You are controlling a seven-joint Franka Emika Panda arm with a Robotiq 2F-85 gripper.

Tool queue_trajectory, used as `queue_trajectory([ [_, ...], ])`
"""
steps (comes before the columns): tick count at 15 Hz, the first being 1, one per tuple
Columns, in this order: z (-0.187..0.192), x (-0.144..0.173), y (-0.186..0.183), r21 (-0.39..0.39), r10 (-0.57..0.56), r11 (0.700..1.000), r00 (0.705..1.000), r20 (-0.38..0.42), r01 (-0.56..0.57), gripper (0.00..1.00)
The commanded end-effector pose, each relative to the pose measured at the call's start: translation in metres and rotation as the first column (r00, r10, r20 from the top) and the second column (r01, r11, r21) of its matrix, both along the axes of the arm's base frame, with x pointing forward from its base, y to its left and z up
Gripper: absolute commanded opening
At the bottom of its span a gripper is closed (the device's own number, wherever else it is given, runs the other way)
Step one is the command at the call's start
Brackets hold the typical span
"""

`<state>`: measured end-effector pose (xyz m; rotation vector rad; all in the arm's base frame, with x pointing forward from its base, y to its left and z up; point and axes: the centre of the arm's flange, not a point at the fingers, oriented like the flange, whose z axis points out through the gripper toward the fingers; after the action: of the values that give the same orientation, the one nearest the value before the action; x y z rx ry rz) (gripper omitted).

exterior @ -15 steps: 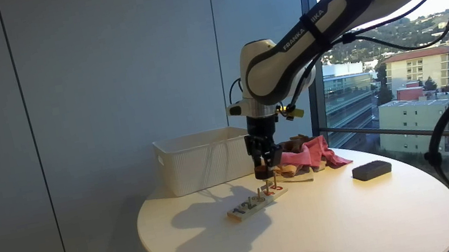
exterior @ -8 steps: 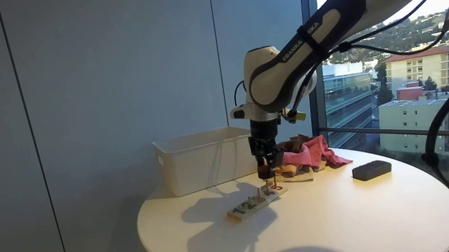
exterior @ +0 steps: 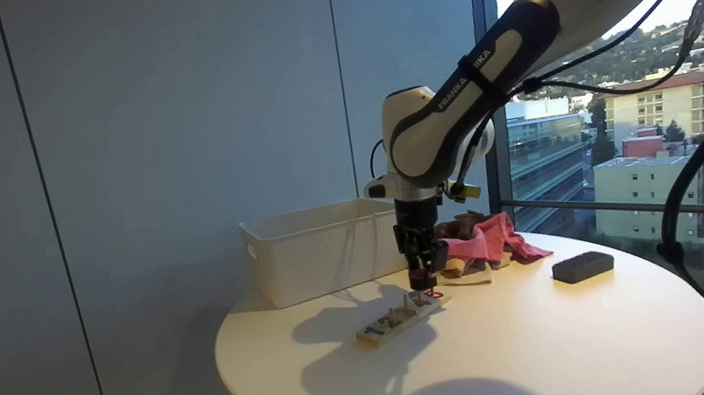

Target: Move the masking tape to the left.

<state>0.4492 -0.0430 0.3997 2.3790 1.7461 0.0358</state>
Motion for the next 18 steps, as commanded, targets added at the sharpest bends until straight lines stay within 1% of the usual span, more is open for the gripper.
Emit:
queue_trajectory([
  [1, 0.001, 0.008, 0.0, -0.001, -0.011, 1.0, 1.0, 0.014, 0.011, 0.77],
  [2, 0.001, 0.008, -0.001, -0.001, -0.012, 1.0, 1.0, 0.013, 0.012, 0.78],
  [5, 0.0, 0.007, -0.001, 0.0, -0.017, 1.0, 1.0, 0.01, 0.017, 0.99],
  [10, 0.006, 0.006, 0.001, 0.003, -0.027, 1.0, 1.0, 0.012, 0.027, 1.0],
  [12, 0.013, 0.004, 0.003, 0.001, -0.049, 0.999, 0.999, 0.018, 0.049, 1.0],
  [14, 0.031, -0.003, 0.007, 0.003, -0.147, 0.989, 0.989, 0.027, 0.147, 1.0],
  [15, 0.044, -0.011, 0.009, 0.025, -0.22, 0.975, 0.975, 0.041, 0.219, 1.0],
  [17, 0.069, -0.027, 0.013, 0.055, -0.327, 0.944, 0.944, 0.033, 0.325, 1.0],
  [18, 0.082, -0.035, 0.013, 0.06, -0.38, 0.924, 0.925, 0.031, 0.378, 1.0],
])
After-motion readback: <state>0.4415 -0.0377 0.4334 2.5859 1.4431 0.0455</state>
